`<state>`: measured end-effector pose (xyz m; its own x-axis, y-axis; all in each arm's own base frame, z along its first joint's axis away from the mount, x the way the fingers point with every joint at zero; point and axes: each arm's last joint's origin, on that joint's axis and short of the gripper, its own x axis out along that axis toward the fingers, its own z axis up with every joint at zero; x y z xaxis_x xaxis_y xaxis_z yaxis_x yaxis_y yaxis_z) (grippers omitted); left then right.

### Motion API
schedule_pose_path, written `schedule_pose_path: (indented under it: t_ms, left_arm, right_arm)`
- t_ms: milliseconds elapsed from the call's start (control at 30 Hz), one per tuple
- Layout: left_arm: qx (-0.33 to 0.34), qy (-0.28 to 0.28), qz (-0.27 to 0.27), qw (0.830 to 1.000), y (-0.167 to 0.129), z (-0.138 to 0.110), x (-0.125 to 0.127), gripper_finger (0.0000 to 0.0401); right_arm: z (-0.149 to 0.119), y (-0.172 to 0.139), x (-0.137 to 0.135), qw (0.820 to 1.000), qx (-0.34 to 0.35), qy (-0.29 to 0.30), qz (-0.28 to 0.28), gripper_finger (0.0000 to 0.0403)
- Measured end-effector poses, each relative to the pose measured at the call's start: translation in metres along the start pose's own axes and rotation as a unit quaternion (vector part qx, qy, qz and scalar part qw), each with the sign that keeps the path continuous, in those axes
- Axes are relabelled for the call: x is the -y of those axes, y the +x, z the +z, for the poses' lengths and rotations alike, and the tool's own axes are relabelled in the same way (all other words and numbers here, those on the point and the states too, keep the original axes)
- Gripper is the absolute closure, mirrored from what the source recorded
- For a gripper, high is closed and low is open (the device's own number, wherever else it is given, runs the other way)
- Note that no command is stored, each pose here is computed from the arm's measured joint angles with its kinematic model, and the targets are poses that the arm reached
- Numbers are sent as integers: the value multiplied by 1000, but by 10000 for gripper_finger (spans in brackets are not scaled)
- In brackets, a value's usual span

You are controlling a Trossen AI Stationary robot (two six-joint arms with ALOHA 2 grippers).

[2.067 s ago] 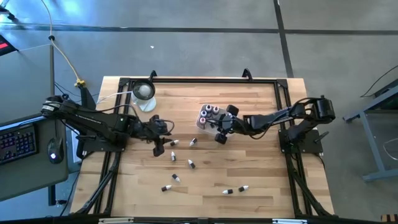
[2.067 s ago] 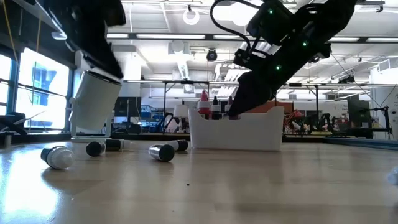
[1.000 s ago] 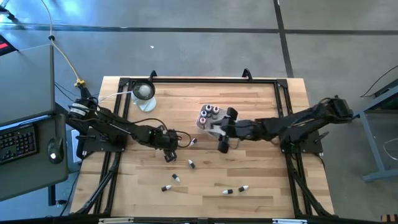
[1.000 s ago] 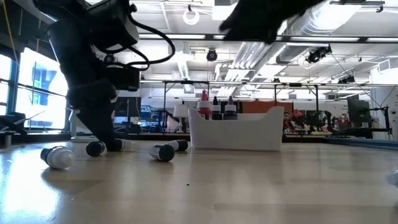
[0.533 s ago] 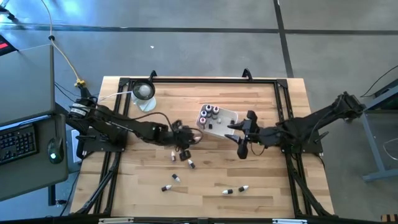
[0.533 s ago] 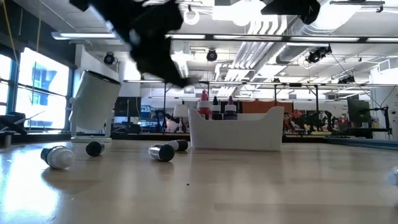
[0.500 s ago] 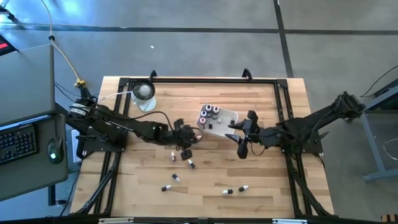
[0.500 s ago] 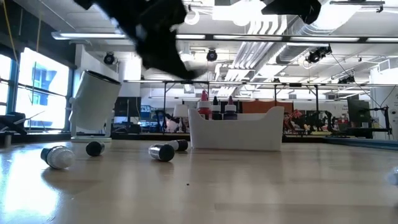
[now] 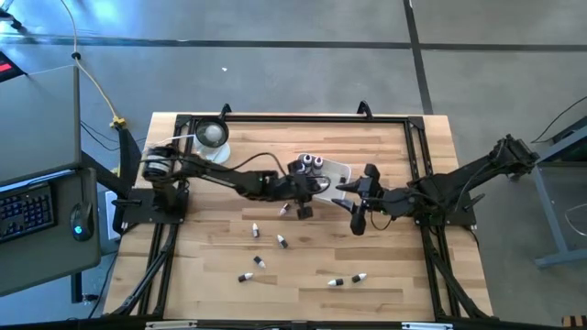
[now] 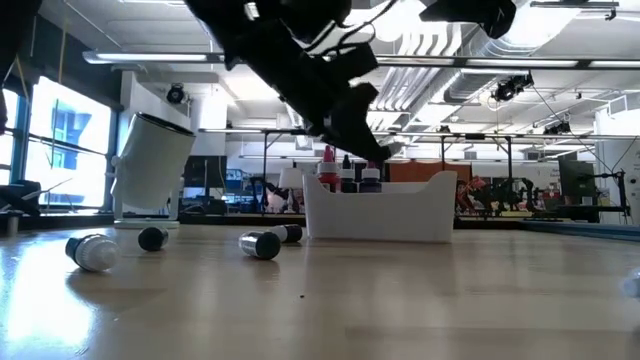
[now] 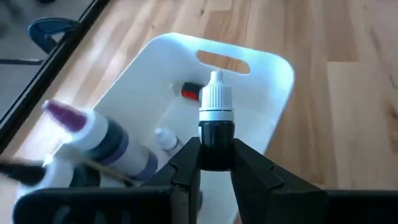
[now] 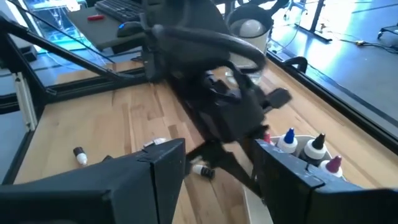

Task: Pick & Place food coloring
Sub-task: Put the white small food coloring bottle into the white bin, then put the green small food coloring bottle into the white bin

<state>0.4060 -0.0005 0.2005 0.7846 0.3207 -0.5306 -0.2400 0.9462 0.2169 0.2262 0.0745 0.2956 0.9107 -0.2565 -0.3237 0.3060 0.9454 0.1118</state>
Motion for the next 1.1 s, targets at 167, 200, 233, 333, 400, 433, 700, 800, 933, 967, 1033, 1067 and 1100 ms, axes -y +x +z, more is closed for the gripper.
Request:
schedule_pose_path:
  t_ms: [167,200,233,333,400,433,700,800,933,967,1033,1067,1100]
  left_arm:
    - [-43,16,5,999,15,-1,-4,313]
    - [-43,15,6,999,18,-1,-4,304]
    - [-48,16,9,999,18,-2,-6,293]
    - [-48,18,6,999,18,0,-5,263]
    - [-39,17,-2,999,16,6,-3,250]
    - [-45,20,-9,999,11,9,-3,246]
    - [-137,25,-71,988,-74,68,-21,241]
    - [-138,4,-117,983,-113,82,-31,241]
    - [-120,-4,-118,986,-158,79,-48,241]
    - [-124,-7,-116,985,-165,71,-50,241]
    - [-117,-10,-112,987,-171,53,-52,241]
    - [-104,-18,-113,988,-172,43,-52,241]
    - [-98,-26,-115,988,-173,30,-50,241]
  right_arm:
    - [-3,0,0,1000,-17,-8,15,221]
    - [-5,0,0,999,-27,-14,14,222]
    - [-7,1,1,999,-36,-20,12,222]
    - [-15,4,1,997,-70,-42,6,221]
    - [-20,7,0,994,-90,-52,15,222]
    - [-23,10,-2,993,-102,-61,23,222]
    - [-35,28,-15,984,-123,-104,80,222]
    - [-39,32,-19,977,-147,-94,127,222]
    - [-48,38,-30,969,-164,-84,165,222]
    - [-51,42,-33,969,-164,-78,170,222]
    - [-56,49,-39,965,-167,-70,191,222]
    - [-58,53,-42,961,-173,-68,204,222]
    - [-59,56,-45,958,-177,-66,215,222]
